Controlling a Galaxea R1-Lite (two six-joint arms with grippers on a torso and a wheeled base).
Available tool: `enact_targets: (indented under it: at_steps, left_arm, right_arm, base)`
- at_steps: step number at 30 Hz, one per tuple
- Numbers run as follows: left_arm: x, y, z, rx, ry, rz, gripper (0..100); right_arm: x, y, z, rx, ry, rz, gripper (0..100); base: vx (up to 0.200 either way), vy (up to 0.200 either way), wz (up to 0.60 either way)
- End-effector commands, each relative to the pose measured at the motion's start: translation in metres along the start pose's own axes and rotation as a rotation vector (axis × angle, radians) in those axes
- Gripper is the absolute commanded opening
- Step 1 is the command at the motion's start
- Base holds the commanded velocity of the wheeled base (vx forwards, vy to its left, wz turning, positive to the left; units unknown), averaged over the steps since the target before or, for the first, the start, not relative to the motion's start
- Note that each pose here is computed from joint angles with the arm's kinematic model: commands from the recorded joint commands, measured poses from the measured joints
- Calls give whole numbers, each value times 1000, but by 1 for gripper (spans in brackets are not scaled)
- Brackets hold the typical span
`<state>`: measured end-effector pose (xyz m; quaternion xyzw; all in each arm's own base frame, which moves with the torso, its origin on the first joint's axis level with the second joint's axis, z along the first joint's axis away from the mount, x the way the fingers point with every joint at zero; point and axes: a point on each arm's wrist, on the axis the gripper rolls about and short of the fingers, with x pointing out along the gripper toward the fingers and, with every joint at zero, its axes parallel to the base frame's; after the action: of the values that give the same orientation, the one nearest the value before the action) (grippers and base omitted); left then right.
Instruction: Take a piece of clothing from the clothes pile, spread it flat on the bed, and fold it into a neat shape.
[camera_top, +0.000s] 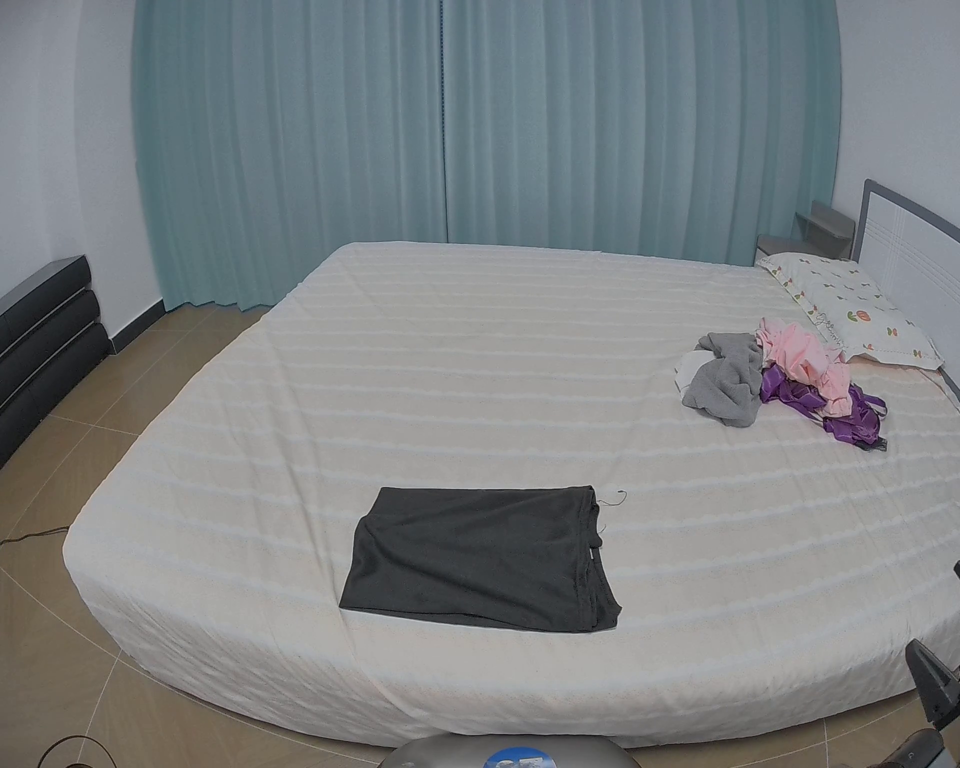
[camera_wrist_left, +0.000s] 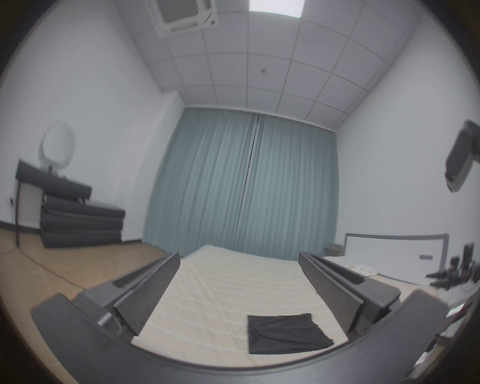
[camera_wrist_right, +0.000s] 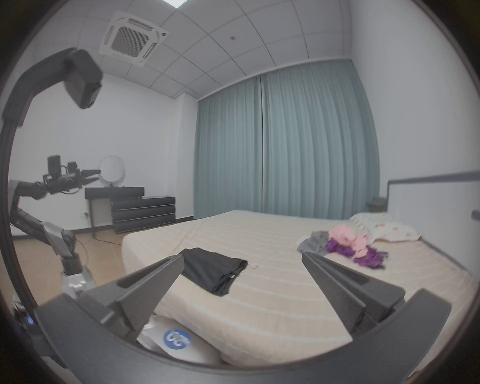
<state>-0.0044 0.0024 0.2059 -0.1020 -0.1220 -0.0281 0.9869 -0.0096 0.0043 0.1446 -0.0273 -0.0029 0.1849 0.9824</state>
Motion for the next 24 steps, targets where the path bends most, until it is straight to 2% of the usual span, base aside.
enact_targets:
  at_steps: [1,3,7,11,13,15,16,17,20,22,24]
  left_arm:
    - [-55,-2,1,131,-212,80,100]
    - [-58,-2,0,162,-224,79,100]
    - [-64,-1,-8,184,-212,58,100]
    - [-68,0,-15,189,-183,64,100]
    - [-67,1,-17,180,-175,63,100]
    - [-64,2,-22,186,-154,64,100]
    - [-59,5,-38,204,-110,69,100]
    - [-56,7,-44,213,-110,71,100]
    - [-50,10,-61,223,-153,61,100]
    - [-47,12,-74,224,-169,28,100]
    - [-46,13,-81,214,-130,-6,100]
  right_arm:
    - [-34,13,8,-136,-171,-145,100]
    - [-38,16,15,-149,-199,-180,100]
    - [-45,18,9,-170,-237,-163,100]
    - [-41,17,2,-186,-226,-175,100]
    - [-37,14,-4,-183,-224,-218,100]
    - [-33,13,-10,-182,-220,-227,100]
    - [-27,11,-18,-190,-253,-242,100]
    - [-24,10,-24,-196,-269,-247,100]
    - [-17,8,-38,-203,-279,-250,100]
    - [-17,8,-39,-186,-258,-249,100]
    - [-15,8,-45,-166,-207,-245,100]
  base:
    - [0,0,0]
    - [0,0,0]
    - [0,0,0]
    - [0,0,0]
    - [0,0,0]
    - [0,0,0]
    - [0,0,0]
    - [0,0,0]
    - [0,0,0]
    - [0,0,0]
    - [0,0,0]
